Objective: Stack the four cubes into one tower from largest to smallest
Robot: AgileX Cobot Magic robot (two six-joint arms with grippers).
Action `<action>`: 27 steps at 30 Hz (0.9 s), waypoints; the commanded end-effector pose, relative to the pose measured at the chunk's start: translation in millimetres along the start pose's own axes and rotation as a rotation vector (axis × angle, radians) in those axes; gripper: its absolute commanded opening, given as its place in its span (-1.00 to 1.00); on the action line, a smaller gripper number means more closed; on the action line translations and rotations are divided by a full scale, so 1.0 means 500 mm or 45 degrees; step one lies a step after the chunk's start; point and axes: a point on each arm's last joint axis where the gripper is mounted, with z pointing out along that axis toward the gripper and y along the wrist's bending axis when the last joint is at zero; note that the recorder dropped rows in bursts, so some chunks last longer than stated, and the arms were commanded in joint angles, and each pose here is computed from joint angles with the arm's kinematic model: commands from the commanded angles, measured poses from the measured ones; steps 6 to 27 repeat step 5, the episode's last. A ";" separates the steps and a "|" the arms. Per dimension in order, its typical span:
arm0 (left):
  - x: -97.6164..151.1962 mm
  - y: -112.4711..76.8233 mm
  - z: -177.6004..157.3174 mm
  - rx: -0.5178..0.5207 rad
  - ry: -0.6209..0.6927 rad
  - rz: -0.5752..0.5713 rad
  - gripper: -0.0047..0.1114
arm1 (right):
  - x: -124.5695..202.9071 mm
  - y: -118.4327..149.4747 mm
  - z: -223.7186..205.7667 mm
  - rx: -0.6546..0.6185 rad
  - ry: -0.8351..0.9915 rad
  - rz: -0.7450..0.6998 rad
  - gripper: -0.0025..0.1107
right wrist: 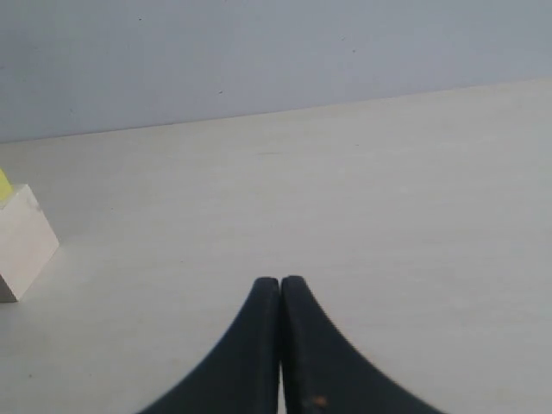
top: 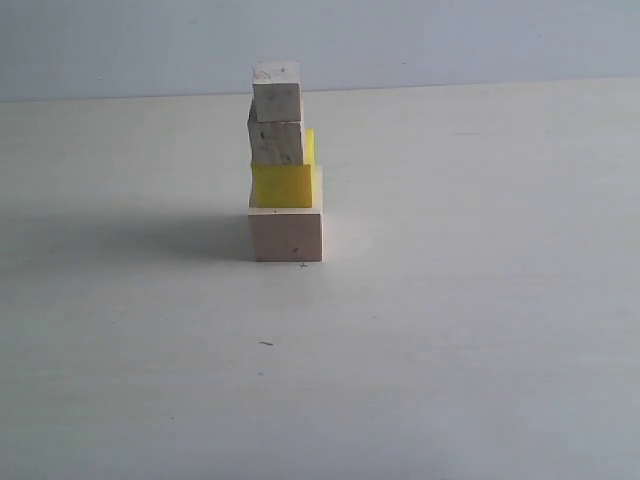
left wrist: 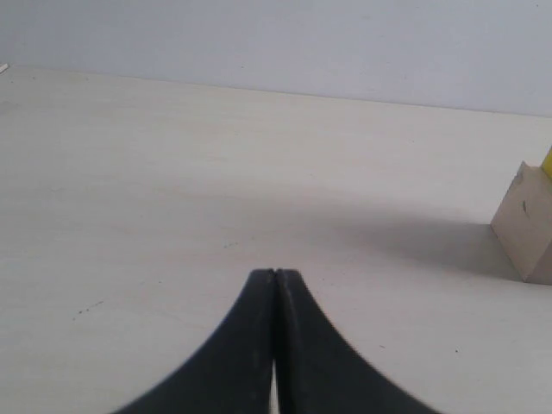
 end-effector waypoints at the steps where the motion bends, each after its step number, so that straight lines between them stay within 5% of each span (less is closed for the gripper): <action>1: 0.000 0.000 0.000 0.006 -0.015 0.013 -0.92 | 0.002 -0.001 0.000 0.005 -0.005 -0.013 -0.96; 27: 0.000 0.000 0.000 0.006 -0.015 0.013 -0.92 | 0.002 -0.001 0.000 0.005 -0.005 -0.013 -0.96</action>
